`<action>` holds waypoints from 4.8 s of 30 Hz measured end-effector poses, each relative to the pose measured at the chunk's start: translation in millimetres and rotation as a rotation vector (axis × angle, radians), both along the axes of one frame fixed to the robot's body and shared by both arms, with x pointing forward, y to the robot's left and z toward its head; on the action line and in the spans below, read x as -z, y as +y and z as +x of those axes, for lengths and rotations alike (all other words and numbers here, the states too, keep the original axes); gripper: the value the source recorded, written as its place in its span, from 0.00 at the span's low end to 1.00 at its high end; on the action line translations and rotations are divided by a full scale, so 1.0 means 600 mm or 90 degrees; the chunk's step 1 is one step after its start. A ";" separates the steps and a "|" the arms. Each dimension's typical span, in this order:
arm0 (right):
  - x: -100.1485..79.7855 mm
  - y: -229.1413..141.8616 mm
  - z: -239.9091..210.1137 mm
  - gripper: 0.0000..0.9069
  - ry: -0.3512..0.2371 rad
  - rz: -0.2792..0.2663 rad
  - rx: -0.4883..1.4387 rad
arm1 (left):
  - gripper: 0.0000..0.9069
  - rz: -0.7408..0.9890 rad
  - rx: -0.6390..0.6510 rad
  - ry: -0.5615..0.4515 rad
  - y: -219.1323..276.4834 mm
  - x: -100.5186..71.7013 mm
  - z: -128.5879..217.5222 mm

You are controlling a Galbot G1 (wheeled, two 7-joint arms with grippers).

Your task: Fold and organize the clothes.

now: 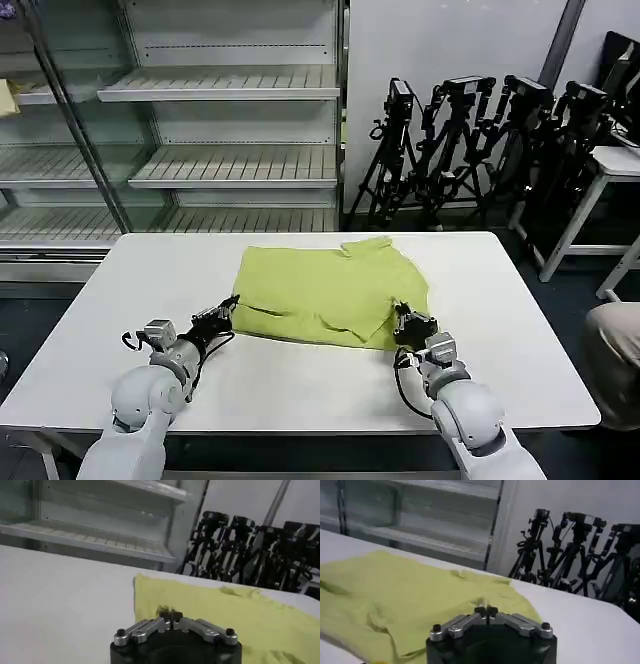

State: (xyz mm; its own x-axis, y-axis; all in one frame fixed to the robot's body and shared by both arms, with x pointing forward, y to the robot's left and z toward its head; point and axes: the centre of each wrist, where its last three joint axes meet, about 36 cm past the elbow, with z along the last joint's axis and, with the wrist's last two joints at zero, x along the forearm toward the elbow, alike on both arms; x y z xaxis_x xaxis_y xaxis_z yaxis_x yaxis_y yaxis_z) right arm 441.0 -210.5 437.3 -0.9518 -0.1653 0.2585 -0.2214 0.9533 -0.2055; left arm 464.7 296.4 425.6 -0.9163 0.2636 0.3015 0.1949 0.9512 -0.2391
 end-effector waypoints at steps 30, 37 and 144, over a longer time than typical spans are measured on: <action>0.009 -0.015 0.025 1.00 0.018 -0.002 0.043 | 1.00 0.038 -0.021 0.017 0.022 0.012 -0.004; -0.002 -0.034 0.008 1.00 0.023 0.001 0.058 | 1.00 0.051 -0.031 0.010 0.029 0.008 -0.007; -0.086 -0.082 -0.320 1.00 0.116 -0.022 0.019 | 1.00 0.133 -0.026 0.063 0.037 -0.050 -0.303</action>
State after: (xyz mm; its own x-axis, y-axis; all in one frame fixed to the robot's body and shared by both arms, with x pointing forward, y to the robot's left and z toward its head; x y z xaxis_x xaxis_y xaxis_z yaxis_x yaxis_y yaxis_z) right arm 248.8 -259.6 488.8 -0.8930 -0.1263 0.4320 -0.2303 0.9529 -0.1974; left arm 282.8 318.7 455.4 -0.8882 0.1498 0.4344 0.1412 0.9886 -0.0522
